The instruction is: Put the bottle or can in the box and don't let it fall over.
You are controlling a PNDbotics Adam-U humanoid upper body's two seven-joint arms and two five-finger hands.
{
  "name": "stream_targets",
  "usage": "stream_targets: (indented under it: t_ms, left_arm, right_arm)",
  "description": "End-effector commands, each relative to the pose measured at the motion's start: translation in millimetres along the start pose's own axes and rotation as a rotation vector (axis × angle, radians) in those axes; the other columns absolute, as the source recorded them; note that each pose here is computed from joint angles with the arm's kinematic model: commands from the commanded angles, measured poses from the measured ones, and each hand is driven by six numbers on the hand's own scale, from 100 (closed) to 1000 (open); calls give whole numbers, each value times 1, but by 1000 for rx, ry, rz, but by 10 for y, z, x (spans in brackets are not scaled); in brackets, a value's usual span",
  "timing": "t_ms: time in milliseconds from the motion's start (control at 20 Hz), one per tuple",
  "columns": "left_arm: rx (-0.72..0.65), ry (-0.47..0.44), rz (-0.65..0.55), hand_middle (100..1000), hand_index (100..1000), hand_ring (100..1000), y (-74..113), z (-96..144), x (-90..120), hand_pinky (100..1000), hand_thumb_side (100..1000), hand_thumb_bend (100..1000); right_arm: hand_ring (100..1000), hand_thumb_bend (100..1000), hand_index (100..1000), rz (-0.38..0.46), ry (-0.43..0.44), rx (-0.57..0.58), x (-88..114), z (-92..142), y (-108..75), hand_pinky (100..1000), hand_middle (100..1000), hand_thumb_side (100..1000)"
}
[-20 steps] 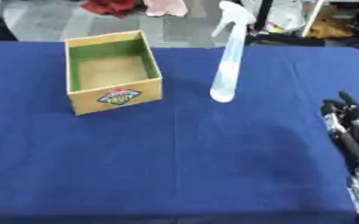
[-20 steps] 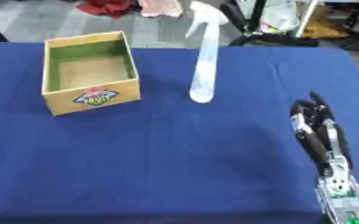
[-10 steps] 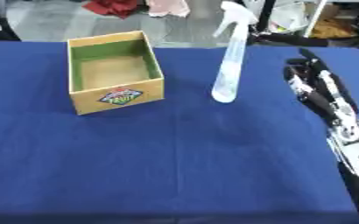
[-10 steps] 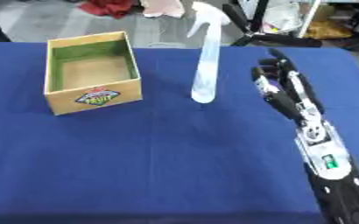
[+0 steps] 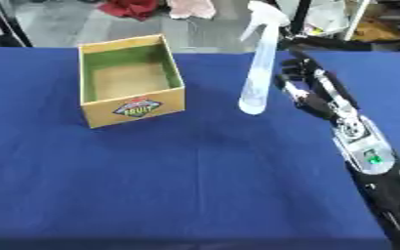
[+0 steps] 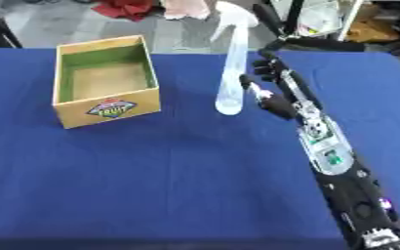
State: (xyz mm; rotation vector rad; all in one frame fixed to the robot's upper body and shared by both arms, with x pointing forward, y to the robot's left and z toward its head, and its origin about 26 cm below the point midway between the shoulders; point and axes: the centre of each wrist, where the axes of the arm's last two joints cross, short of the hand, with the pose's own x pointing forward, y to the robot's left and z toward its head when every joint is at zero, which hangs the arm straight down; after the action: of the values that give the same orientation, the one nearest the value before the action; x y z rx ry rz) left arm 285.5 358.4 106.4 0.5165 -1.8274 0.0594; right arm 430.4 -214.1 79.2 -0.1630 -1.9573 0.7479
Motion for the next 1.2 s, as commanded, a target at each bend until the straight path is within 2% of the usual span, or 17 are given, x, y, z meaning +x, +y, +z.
stream_targets:
  t_ms: [50,300,650,900,1200]
  left_arm:
    - [-9,-31,-3,872,940,783,3,-28,78,830,849,631]
    - [-12,-32,1,872,940,783,-5,-28,77,830,849,632]
    - [-14,-31,4,872,940,782,-15,-28,75,830,849,632]
    - [-15,-30,4,872,940,782,-16,-27,75,830,849,632]
    - [-9,-29,4,871,940,781,-9,-26,73,830,849,633]
  right_arm:
    - [897,409,1000,37,-10,-5,10,-85,32,900,878,659]
    - [944,491,1000,68,28,-40,-69,-84,200,936,933,694]
    - [943,508,1000,127,83,-151,-124,-68,327,933,934,684]
    - [943,508,1000,138,88,-165,-139,-64,353,933,934,684]
    - [932,497,1000,136,106,-209,-175,-25,280,924,918,684]
